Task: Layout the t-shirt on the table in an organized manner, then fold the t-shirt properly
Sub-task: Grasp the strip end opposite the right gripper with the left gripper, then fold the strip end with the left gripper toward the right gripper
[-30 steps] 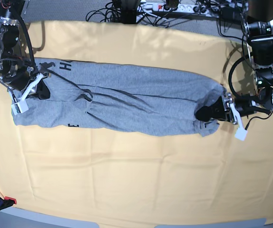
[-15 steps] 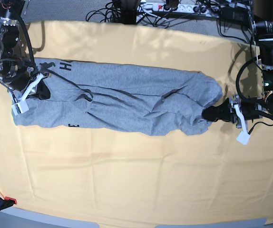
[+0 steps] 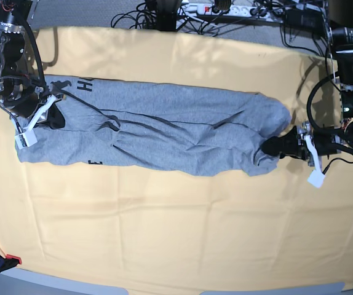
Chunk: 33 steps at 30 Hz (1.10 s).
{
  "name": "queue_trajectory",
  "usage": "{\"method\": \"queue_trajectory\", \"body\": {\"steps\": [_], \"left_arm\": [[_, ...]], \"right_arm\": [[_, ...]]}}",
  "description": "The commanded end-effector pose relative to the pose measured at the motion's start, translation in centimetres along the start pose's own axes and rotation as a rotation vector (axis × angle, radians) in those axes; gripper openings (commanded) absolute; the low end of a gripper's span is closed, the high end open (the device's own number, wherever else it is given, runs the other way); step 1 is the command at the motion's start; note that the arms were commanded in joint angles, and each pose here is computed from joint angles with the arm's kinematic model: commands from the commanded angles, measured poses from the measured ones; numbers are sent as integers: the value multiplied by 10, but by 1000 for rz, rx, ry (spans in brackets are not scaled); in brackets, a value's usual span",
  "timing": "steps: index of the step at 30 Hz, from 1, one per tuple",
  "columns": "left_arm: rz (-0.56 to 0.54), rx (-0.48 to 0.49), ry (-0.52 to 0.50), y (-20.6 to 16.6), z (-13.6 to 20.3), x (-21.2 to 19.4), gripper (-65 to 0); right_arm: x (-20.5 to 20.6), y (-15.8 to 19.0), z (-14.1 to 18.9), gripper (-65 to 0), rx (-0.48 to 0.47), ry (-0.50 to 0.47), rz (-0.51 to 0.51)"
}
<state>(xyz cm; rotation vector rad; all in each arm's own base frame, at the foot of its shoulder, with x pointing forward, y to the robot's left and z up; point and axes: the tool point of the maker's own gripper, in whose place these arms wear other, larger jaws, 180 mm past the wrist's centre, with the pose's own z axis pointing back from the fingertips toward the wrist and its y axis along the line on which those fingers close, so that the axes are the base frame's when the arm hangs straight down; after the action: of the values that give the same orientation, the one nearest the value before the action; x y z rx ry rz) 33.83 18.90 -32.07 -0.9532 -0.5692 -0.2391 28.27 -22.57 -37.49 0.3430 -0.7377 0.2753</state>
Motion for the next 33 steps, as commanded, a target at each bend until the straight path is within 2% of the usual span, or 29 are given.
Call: {"method": "queue_trajectory", "body": {"steps": [1,4,5,8,9,14,27,33], "left_arm": [[-27,-7,-39,-5,7,15,-232],[-20,-6,-34,-4,7,11,-252],[-19,-6,-34,-4,7,11,-305],[-19,-6,-34,-3,7,11,-594],[-19,-6,-34,-3,7,11,-650],[-25,9,-34,-1,13,14,-650],[-53,127,-16,16,60,23,-650],[-56,143,-13,18,67,24,-650]], "right_arm": [[12,-5,5,-650,-12,-19,29],[12,-5,5,-650,-12,-20,29],[12,-5,5,-650,-12,-20,29],[12,-5,5,-650,-12,-19,29],[12,-5,5,-650,-12,-19,29],[12,-5,5,-650,-12,-19,29],[12,-5,5,-650,-12,-19,29],[12,-5,5,-650,-12,-20,29]]}}
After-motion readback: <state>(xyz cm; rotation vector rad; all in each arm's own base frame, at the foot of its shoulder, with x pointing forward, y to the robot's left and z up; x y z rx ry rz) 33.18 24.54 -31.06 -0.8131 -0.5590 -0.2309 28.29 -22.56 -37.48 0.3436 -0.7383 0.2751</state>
